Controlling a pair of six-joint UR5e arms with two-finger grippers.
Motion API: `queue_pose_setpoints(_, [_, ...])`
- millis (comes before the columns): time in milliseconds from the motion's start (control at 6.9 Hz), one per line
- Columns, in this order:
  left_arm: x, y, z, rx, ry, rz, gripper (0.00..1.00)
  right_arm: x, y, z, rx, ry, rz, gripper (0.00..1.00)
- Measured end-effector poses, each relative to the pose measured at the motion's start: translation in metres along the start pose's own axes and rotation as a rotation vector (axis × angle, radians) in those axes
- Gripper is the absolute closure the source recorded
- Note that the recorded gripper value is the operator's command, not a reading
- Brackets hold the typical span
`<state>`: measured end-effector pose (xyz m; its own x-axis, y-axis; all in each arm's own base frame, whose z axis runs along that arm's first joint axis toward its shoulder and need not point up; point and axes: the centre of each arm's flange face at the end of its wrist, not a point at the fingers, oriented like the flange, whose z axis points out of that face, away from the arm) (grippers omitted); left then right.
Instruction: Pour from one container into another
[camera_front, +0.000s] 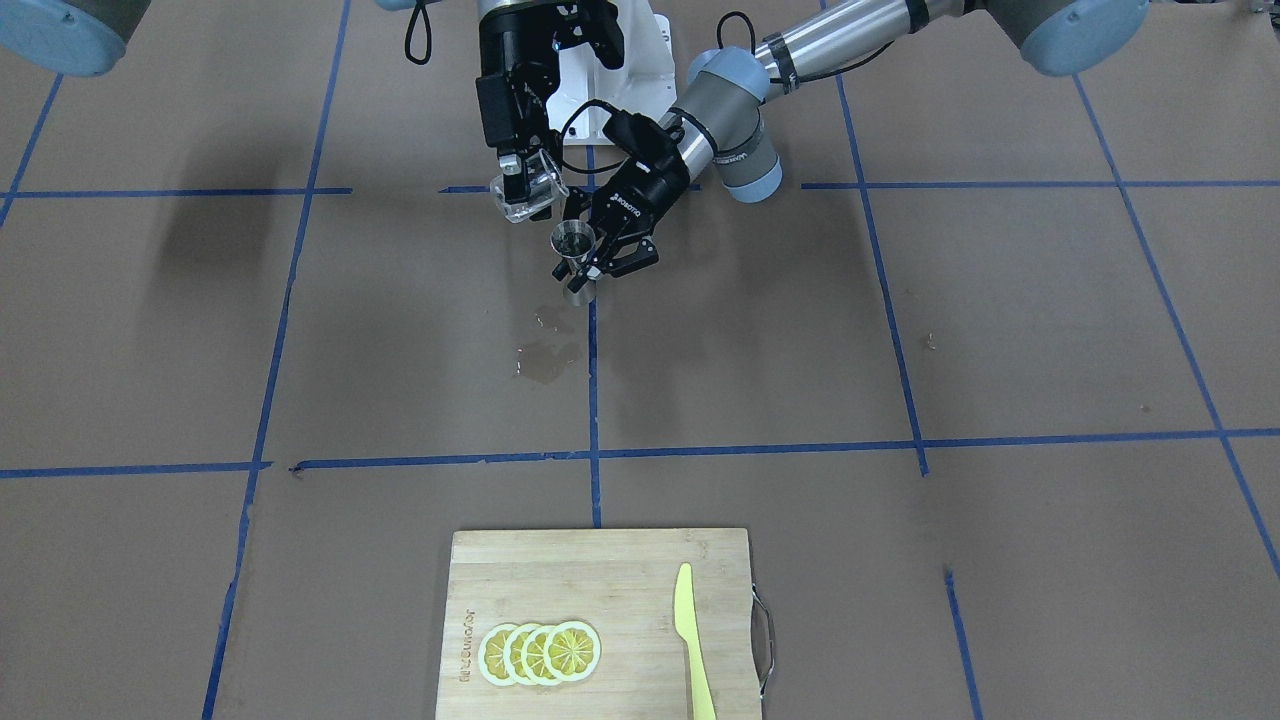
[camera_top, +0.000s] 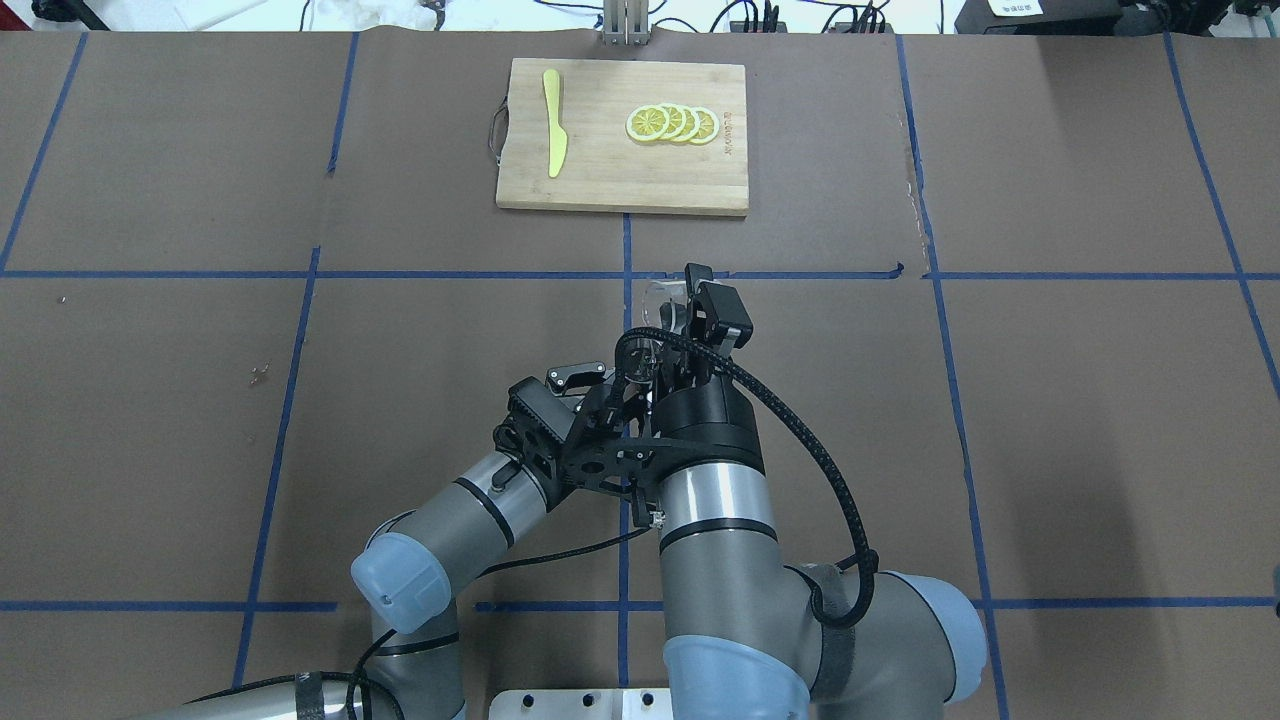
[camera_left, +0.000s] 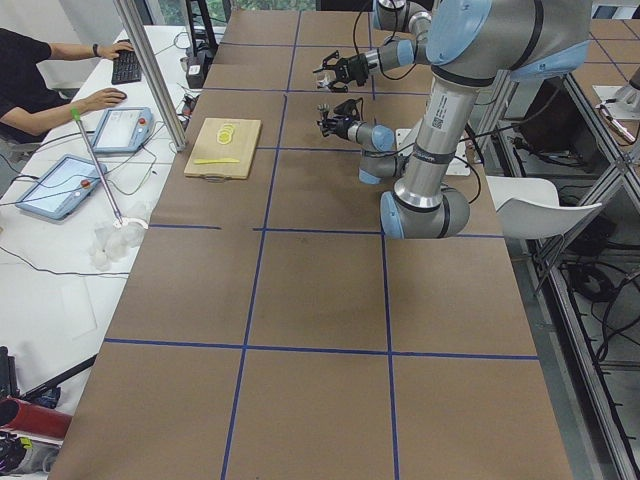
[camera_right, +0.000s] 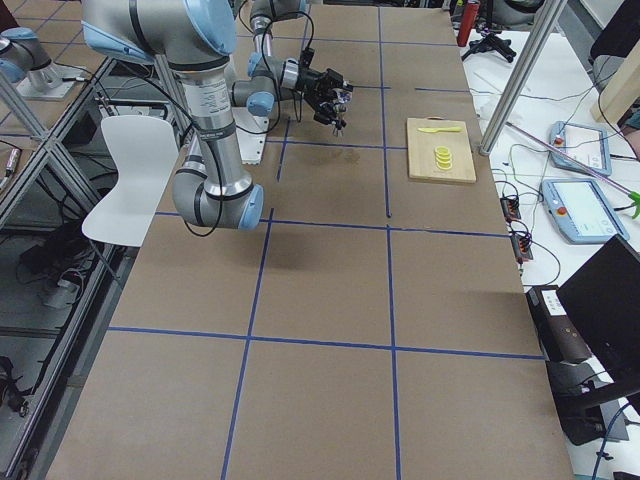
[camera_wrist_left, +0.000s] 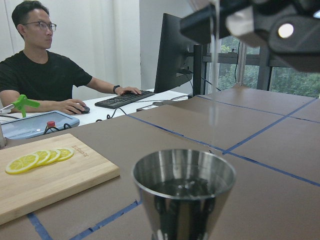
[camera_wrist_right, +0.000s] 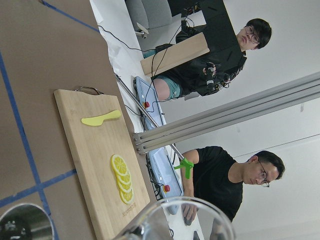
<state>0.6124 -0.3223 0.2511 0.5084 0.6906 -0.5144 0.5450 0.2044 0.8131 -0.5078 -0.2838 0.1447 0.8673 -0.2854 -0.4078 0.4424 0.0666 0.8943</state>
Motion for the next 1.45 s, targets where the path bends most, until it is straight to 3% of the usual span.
queue_pose_setpoints(725, [-0.001,-0.005,-0.002,0.013,-0.002,-0.007,1.00,0.002,0.001,0.000,0.002,-0.009,0.232,1.00])
queue_pose_setpoints(1450, [-0.054,-0.019,-0.020,0.053,-0.075,0.008,1.00,0.010,0.030,-0.002,-0.015,-0.061,0.662,1.00])
